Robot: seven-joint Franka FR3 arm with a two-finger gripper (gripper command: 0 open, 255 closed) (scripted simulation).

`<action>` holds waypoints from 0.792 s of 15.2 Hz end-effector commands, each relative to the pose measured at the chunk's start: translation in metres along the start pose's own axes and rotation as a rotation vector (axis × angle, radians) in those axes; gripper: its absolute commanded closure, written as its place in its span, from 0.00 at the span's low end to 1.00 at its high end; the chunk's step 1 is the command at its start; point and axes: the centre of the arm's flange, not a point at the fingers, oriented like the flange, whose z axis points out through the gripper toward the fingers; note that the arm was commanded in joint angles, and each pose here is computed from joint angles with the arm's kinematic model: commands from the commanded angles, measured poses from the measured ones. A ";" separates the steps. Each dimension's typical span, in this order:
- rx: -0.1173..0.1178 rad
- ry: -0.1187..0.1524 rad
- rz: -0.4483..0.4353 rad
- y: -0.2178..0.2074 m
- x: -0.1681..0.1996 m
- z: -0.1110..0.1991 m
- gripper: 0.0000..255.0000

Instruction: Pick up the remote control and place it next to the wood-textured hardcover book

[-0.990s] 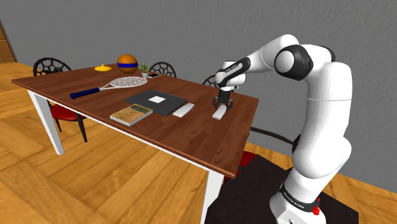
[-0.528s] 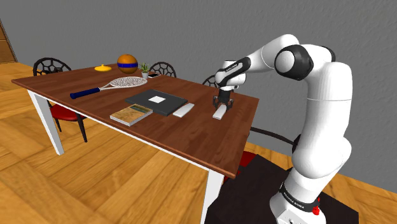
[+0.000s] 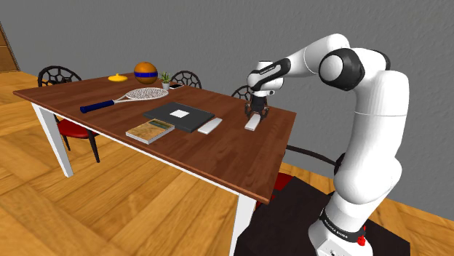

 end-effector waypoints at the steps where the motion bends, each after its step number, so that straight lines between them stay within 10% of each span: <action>1: 0.000 0.000 0.000 -0.001 0.000 -0.010 1.00; 12: 0.000 0.000 0.000 -0.028 -0.028 -0.050 1.00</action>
